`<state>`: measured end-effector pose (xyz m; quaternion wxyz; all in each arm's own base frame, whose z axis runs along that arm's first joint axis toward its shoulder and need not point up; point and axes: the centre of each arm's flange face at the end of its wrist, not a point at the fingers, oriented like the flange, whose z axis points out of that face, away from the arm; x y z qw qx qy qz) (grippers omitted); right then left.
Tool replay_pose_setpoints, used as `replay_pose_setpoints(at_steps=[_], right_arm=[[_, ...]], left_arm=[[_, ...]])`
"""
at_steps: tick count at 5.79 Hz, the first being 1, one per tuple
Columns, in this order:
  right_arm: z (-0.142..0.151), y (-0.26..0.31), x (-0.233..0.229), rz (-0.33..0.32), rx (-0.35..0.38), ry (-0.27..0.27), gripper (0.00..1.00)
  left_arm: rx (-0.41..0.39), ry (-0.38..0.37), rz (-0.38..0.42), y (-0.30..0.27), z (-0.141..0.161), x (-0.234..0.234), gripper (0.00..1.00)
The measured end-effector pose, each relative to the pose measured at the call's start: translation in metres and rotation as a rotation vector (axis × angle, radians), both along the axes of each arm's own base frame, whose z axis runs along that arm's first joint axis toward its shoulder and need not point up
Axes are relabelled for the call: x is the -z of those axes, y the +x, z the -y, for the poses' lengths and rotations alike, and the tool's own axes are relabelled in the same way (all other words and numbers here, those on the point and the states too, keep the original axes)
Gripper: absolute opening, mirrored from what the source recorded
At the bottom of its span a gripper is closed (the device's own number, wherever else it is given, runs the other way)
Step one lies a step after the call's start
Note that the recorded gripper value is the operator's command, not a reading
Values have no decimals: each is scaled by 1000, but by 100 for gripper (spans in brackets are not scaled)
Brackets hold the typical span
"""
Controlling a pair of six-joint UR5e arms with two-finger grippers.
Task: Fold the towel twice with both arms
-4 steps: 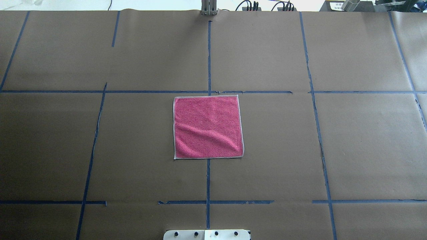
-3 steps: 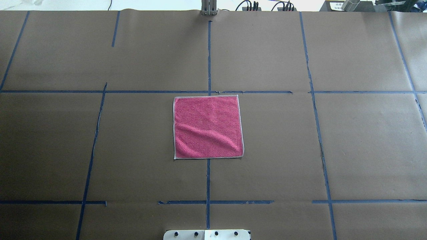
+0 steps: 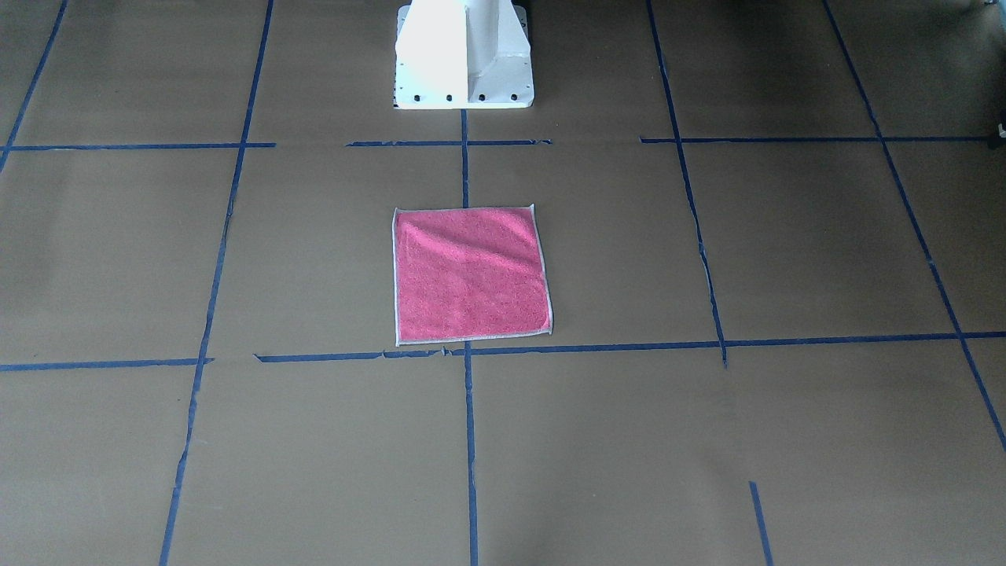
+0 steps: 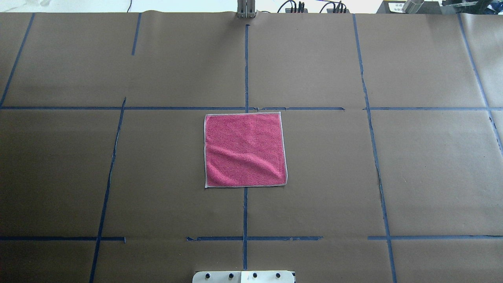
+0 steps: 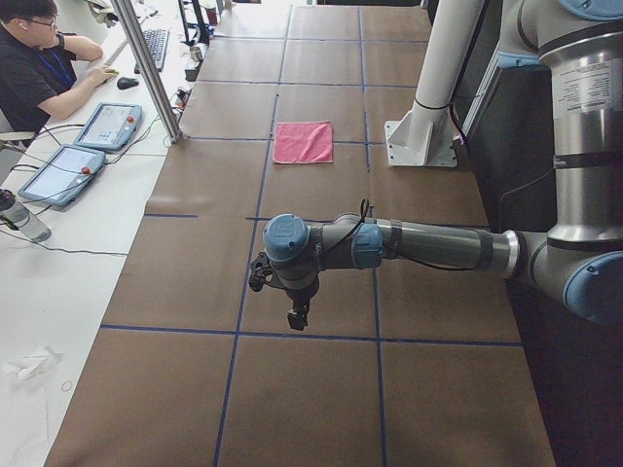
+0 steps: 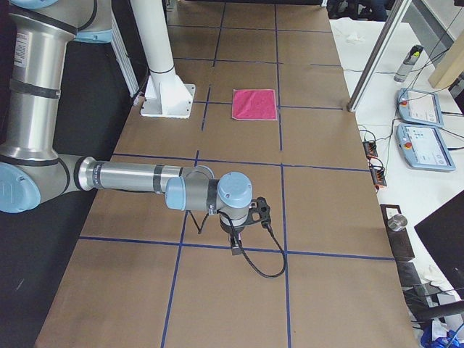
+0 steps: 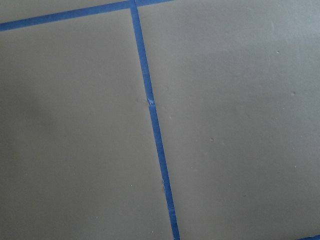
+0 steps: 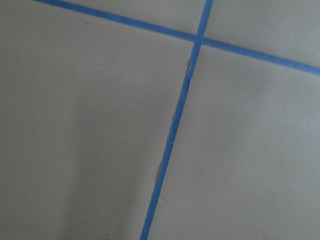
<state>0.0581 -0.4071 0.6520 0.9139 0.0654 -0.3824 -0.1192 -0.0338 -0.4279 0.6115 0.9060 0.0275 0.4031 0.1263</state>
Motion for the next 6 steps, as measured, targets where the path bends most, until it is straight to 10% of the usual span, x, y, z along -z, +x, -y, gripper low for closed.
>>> replay_pose_setpoints(at_steps=[3,6], right_arm=[[58,-38,72,70,2,254,100],[73,-137,203,221,-129,107,100]], left_arm=[[20,376,-40,5,60,85,100],[15,386,-158,84,71,138,100]])
